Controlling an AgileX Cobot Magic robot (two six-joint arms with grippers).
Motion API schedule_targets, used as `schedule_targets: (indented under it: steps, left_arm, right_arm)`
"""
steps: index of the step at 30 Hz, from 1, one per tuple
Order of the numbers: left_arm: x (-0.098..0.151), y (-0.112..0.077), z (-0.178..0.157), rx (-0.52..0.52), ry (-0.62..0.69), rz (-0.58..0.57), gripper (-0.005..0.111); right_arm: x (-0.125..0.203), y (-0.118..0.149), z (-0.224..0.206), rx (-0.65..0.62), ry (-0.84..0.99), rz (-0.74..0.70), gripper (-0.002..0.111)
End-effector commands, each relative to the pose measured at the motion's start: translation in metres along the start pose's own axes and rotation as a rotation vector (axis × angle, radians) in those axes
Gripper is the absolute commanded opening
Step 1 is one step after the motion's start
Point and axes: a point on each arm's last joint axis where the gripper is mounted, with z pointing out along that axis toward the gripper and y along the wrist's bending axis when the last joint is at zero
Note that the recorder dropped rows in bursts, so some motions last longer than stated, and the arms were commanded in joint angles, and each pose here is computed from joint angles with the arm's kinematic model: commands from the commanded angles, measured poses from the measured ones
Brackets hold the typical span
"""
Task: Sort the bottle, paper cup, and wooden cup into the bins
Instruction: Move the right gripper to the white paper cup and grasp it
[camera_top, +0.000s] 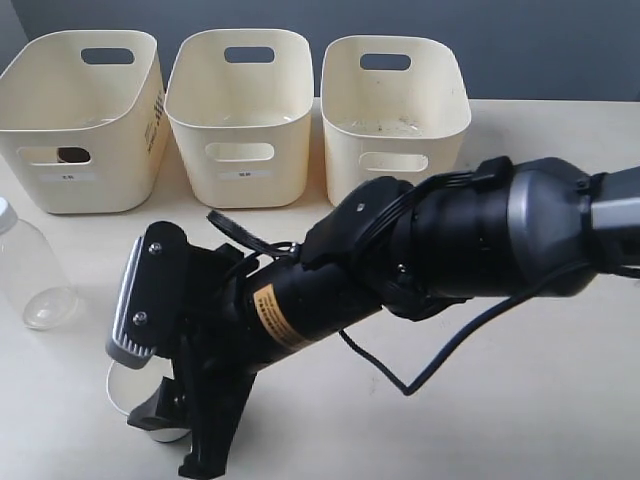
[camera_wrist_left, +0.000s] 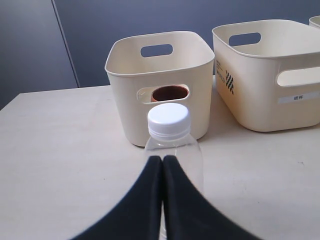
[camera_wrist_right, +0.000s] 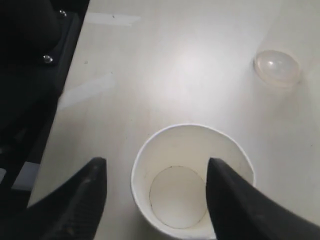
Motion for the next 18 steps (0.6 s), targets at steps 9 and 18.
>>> schedule_targets:
  steps: [9,18]
  left_arm:
    - [-0.0015,-0.0001,0.0001,0.002,-0.012,-0.001,0.0]
    - [-0.0015,-0.0001,0.0001,0.002,-0.012,-0.001,0.0]
  right_arm:
    - [0.012,-0.0007,0.016,-0.032,0.038,0.023,0.057]
    - [0.0116,0.0,0.0159,-0.041,0.035,0.023,0.057]
